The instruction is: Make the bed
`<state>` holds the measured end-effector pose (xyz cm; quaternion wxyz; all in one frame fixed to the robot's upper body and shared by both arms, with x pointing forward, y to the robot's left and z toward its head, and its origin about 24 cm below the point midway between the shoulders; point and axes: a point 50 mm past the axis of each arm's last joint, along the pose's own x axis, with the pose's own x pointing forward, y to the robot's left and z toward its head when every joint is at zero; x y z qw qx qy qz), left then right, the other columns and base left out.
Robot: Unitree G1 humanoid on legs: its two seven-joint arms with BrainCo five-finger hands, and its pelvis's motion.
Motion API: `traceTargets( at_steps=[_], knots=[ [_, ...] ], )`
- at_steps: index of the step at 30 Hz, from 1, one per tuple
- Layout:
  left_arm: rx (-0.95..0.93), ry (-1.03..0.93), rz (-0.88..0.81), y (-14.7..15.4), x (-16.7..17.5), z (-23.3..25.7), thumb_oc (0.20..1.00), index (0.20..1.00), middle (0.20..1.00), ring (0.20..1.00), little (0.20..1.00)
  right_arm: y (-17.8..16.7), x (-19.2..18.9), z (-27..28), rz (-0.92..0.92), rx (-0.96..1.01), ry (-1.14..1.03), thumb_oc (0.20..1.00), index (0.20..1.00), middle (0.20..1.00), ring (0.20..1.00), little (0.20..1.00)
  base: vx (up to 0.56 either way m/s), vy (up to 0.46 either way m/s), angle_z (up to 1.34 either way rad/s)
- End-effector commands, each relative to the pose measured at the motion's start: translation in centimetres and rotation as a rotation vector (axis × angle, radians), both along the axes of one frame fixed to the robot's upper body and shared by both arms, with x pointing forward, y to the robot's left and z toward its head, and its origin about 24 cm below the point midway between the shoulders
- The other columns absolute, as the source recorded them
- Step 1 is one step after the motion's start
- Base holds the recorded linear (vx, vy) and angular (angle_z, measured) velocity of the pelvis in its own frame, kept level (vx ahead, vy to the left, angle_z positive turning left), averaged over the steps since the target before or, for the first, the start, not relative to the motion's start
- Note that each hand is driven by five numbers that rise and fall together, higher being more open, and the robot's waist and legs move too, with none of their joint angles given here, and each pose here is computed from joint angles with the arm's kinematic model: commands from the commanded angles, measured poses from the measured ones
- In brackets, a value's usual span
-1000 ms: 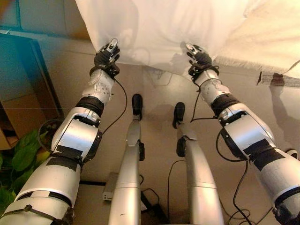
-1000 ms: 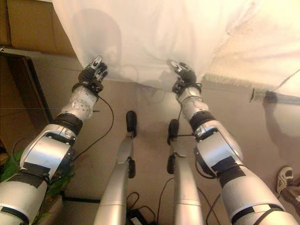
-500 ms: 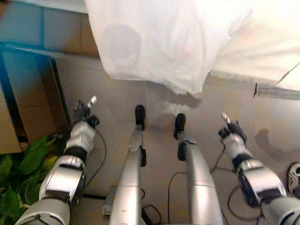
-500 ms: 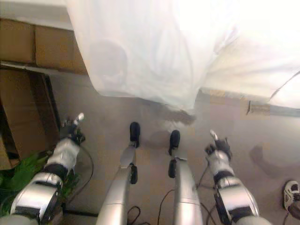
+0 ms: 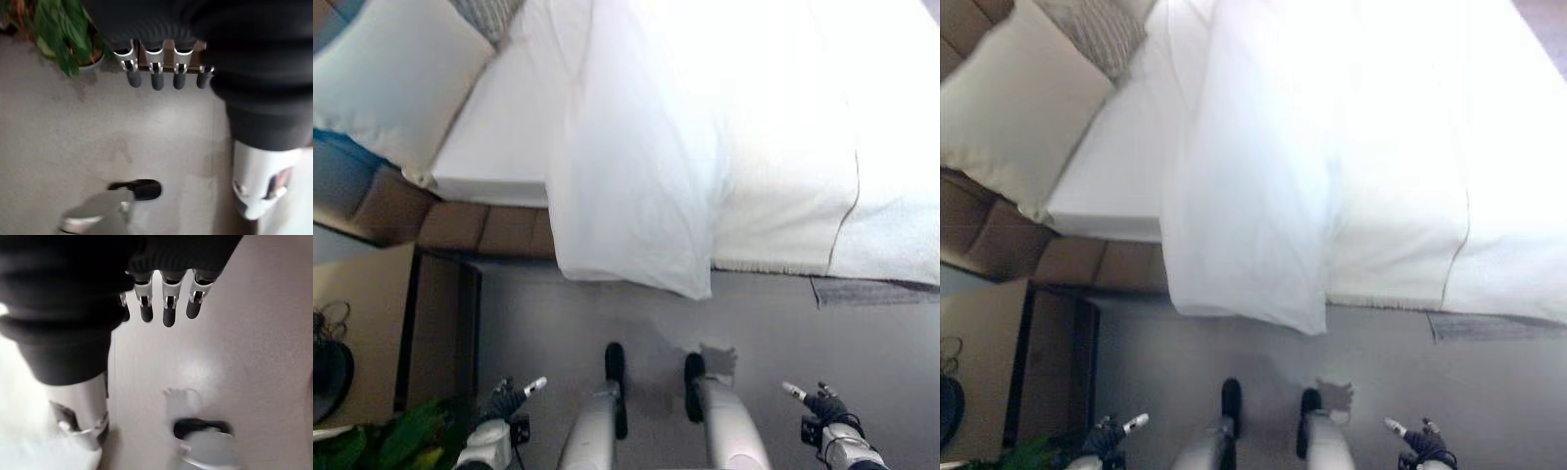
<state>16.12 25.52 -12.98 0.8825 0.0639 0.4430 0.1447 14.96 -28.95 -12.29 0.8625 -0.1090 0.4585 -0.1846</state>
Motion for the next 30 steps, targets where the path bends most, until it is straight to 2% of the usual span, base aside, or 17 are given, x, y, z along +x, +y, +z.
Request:
traceTargets(
  at_steps=[1, 8, 11, 14, 21, 30],
  knots=[
    [0.101, 0.043, -0.106, 1.1, -0.5, 0.2, 1.0, 1.0, 1.0, 1.0, 1.0, -0.3, -0.2, 0.0, 0.258, -0.119, 0.129, 1.0, 1.0, 1.0, 1.0, 1.0, 0.09, -0.037, -0.04],
    [0.103, 0.15, -0.202, -0.7, -2.9, -1.4, 1.0, 1.0, 1.0, 1.0, 1.0, 1.9, -2.7, -1.9, 0.33, -0.07, 0.244, 1.0, 1.0, 1.0, 1.0, 1.0, 0.1, -0.002, 0.07],
    [0.132, 0.204, -0.368, -2.0, -3.3, -1.9, 1.0, 1.0, 1.0, 1.0, 1.0, 2.6, -3.4, -2.4, 0.327, -0.035, 0.278, 1.0, 1.0, 1.0, 1.0, 1.0, 0.04, 0.049, -0.04],
    [0.125, 0.27, -0.42, -2.3, -4.4, -2.4, 1.0, 1.0, 1.0, 1.0, 1.0, 3.5, -4.0, -2.9, 0.38, -0.012, 0.323, 1.0, 1.0, 1.0, 1.0, 1.0, 0.03, 0.037, -0.09],
    [0.063, 0.415, -0.387, -2.5, -7.7, -3.5, 1.0, 1.0, 1.0, 1.0, 1.0, 4.9, -4.7, -3.5, 0.437, 0.033, 0.369, 1.0, 1.0, 1.0, 1.0, 1.0, 0.01, 0.006, -0.01],
    [0.048, 0.393, -0.366, -2.4, -7.2, -3.4, 1.0, 1.0, 1.0, 1.0, 1.0, 5.1, -5.2, -3.7, 0.487, 0.027, 0.411, 1.0, 1.0, 1.0, 1.0, 1.0, 0.0, 0.001, -0.01]
  ],
)
